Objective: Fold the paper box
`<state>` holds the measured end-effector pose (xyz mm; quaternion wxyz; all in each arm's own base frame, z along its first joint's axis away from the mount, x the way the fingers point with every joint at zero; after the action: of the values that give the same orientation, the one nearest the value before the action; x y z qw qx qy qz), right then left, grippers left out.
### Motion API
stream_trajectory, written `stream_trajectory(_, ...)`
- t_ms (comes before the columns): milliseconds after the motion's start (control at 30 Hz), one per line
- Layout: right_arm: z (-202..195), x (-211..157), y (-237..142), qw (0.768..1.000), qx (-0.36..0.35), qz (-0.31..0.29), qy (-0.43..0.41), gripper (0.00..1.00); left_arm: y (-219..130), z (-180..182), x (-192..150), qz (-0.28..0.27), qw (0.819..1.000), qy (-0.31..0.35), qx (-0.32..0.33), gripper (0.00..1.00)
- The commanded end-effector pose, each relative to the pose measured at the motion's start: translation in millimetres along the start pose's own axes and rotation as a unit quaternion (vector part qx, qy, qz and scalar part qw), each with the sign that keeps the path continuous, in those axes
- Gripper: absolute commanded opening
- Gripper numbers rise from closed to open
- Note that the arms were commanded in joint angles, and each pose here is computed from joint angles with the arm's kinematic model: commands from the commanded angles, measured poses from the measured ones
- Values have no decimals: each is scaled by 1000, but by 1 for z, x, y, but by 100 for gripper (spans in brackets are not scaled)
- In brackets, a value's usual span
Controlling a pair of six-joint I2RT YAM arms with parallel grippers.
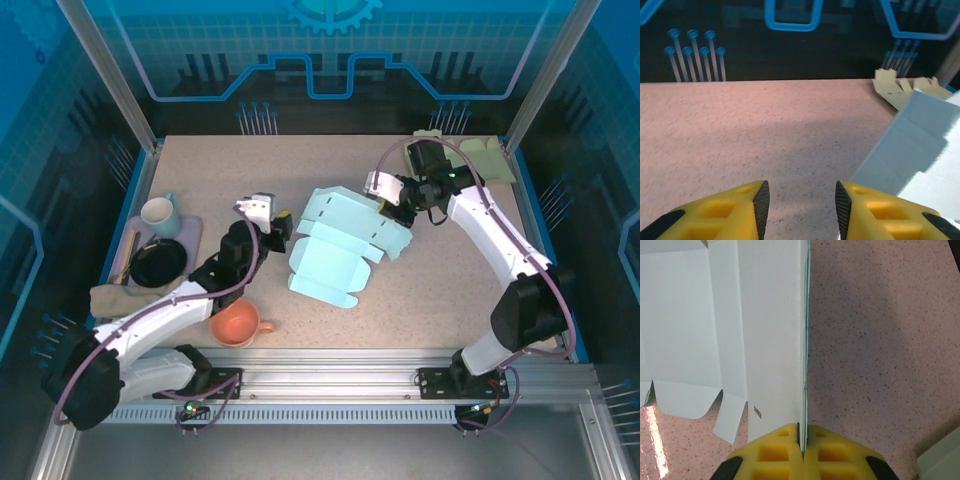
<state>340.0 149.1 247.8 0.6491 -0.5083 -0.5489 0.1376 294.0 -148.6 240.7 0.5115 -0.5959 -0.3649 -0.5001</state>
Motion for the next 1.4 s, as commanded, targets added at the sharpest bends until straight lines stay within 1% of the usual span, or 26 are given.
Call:
stream_trajectory(0,0,-1,3,999,-12,38,25,0,-23,3,29,-30,993,-116,-21,41)
stream_trajectory(33,0,-1,4,999,-12,41,26,0,-30,-6,39,-45,989,-120,-68,41)
stream_trajectory(100,1,0,6,998,-9,48,30,0,-42,-25,55,-70,978,-121,-154,44)
stream_trajectory(167,3,0,7,998,-3,52,28,0,-42,-38,60,-80,968,-124,-203,45)
stream_trajectory(233,3,-1,9,998,-1,53,27,0,-36,-51,56,-74,963,-122,-228,45)
stream_trajectory(267,4,0,8,998,1,53,27,0,-31,-60,53,-62,961,-116,-242,44)
stream_trajectory(400,7,0,8,998,8,50,22,0,-25,-103,52,-40,945,-69,-317,40)
stream_trajectory(467,8,1,9,999,10,47,20,0,-25,-118,52,-34,941,-50,-333,39)
stream_trajectory(533,8,0,10,999,13,47,16,0,-20,-122,51,-23,944,-43,-326,39)
stream_trajectory(600,9,0,11,999,17,47,15,0,-12,-117,50,-16,956,-39,-292,40)
stream_trajectory(733,11,0,11,999,23,42,9,0,3,-105,49,-13,971,-22,-239,47)
stream_trajectory(833,12,1,10,999,24,38,9,0,13,-99,48,-4,970,-41,-238,51)
stream_trajectory(1033,12,0,12,999,27,40,8,0,30,-102,45,7,968,-63,-243,57)
stream_trajectory(1100,12,0,13,999,29,41,9,0,38,-96,42,11,971,-76,-227,58)
stream_trajectory(1233,12,-1,15,998,33,44,10,0,51,-73,37,8,969,-133,-209,60)
stream_trajectory(1367,12,-1,16,998,36,45,11,0,57,-60,36,7,971,-138,-193,63)
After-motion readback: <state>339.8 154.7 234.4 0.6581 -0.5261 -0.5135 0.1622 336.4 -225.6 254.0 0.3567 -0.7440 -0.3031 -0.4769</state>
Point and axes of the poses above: each hand's point on the last joint's axis, 136 mm out from that joint toward the fingers, its own y axis out along the fingers, its own z axis along the line the jaws close on, x = y × z, the point moved 5 cm from there along -y, back along the fingers, and after that the axes turned 13 degrees about y, right-handed, at the moved point
